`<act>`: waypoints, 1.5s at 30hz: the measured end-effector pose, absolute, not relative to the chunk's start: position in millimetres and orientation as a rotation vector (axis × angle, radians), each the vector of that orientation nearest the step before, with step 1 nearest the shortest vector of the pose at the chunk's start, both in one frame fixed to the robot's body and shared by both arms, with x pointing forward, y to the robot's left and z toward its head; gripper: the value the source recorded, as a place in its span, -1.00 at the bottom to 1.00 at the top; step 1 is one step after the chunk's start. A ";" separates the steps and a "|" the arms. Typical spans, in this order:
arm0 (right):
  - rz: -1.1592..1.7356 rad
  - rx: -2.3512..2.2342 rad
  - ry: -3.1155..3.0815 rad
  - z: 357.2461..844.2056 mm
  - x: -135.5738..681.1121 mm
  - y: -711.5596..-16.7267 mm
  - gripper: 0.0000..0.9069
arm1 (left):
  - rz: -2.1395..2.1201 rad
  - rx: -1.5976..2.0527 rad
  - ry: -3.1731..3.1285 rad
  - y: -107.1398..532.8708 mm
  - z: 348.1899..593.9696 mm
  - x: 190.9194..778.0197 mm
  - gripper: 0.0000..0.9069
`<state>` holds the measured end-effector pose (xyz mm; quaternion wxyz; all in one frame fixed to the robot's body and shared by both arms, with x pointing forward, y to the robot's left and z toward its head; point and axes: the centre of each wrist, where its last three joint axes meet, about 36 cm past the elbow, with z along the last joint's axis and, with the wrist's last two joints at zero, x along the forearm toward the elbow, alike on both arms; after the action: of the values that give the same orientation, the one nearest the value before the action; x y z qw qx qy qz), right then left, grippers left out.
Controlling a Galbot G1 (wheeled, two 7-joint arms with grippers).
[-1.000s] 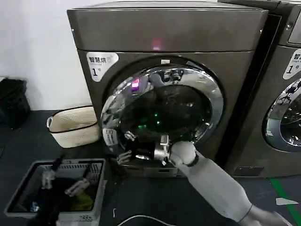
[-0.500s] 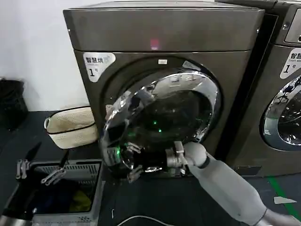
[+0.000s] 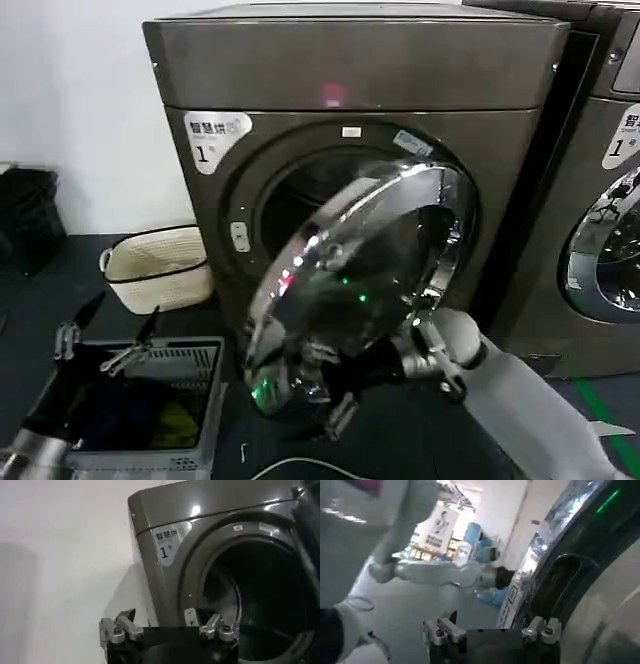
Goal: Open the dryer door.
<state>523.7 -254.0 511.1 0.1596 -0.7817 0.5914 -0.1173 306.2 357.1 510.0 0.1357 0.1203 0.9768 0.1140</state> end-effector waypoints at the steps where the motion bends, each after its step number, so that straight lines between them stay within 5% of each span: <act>1: -0.329 -2.218 1.706 511.6 521.3 -261.0 1.00 | 0.329 0.364 2.829 356.4 508.9 309.8 1.00; 20: -0.360 -1.534 2.173 516.9 427.6 -426.0 1.00 | 0.291 0.714 2.759 322.4 496.8 380.9 1.00; 45: -0.775 0.954 2.884 511.6 146.9 -561.2 1.00 | 0.189 1.173 2.578 207.5 474.2 420.3 1.00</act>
<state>146.9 -561.2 511.6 0.0031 0.3044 0.9199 -0.2473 420.3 207.5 474.2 0.1511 0.4084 0.8978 0.0658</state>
